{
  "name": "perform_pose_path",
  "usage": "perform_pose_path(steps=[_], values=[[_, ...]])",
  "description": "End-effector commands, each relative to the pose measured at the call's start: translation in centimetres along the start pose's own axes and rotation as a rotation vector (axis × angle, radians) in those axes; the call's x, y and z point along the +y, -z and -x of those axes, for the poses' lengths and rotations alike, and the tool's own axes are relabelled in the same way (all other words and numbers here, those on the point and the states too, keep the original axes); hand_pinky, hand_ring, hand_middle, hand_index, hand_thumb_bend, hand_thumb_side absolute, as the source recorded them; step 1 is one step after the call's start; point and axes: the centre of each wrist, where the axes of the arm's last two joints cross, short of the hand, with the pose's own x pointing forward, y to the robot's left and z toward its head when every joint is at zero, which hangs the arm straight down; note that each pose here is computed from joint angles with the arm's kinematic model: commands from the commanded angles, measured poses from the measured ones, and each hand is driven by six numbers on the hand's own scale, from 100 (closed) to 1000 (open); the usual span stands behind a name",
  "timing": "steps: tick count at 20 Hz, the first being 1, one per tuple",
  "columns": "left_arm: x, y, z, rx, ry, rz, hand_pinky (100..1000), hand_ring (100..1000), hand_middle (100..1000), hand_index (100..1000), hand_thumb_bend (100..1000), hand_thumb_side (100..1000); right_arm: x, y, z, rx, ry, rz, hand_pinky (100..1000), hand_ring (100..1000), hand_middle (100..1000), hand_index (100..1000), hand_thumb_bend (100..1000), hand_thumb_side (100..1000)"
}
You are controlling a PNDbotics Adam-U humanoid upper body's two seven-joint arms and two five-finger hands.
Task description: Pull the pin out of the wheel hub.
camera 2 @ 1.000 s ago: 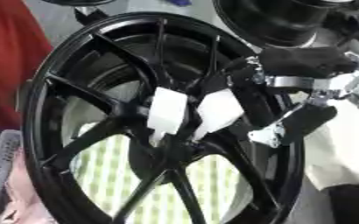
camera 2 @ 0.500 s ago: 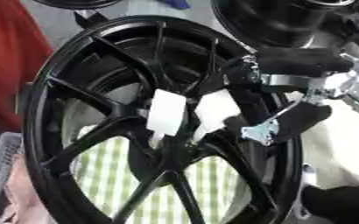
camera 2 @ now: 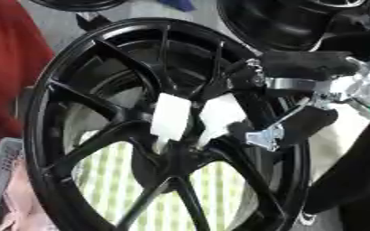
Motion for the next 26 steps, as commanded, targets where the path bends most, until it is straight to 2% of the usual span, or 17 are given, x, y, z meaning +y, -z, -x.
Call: perform_pose_path(steps=[1, 8, 15, 18, 26], values=[[0.06, 0.16, -0.58, -0.019, 0.006, 0.005, 1000, 760, 775, 875, 100, 819, -0.8, -0.23, -0.22, 0.007, -0.026, -0.005, 856, 873, 764, 885, 142, 449], [0.02, 0.14, -0.55, -0.019, 0.003, 0.002, 1000, 759, 775, 876, 100, 820, -0.52, -0.02, -0.24, 0.003, -0.017, -0.005, 846, 859, 726, 858, 124, 455], [-0.02, 0.12, -0.52, -0.016, 0.002, 0.003, 1000, 759, 775, 876, 100, 820, -0.4, 0.18, -0.29, -0.009, 0.002, 0.011, 835, 836, 624, 793, 100, 452], [0.0, 0.14, -0.54, -0.017, 0.003, 0.003, 1000, 759, 774, 875, 100, 819, -0.33, 0.24, -0.3, -0.011, 0.006, 0.012, 833, 817, 567, 746, 107, 432], [-0.01, 0.1, -0.5, -0.016, 0.0, -0.002, 1000, 757, 773, 874, 100, 825, -0.15, 0.33, -0.31, -0.011, 0.006, -0.005, 828, 778, 524, 718, 134, 350]])
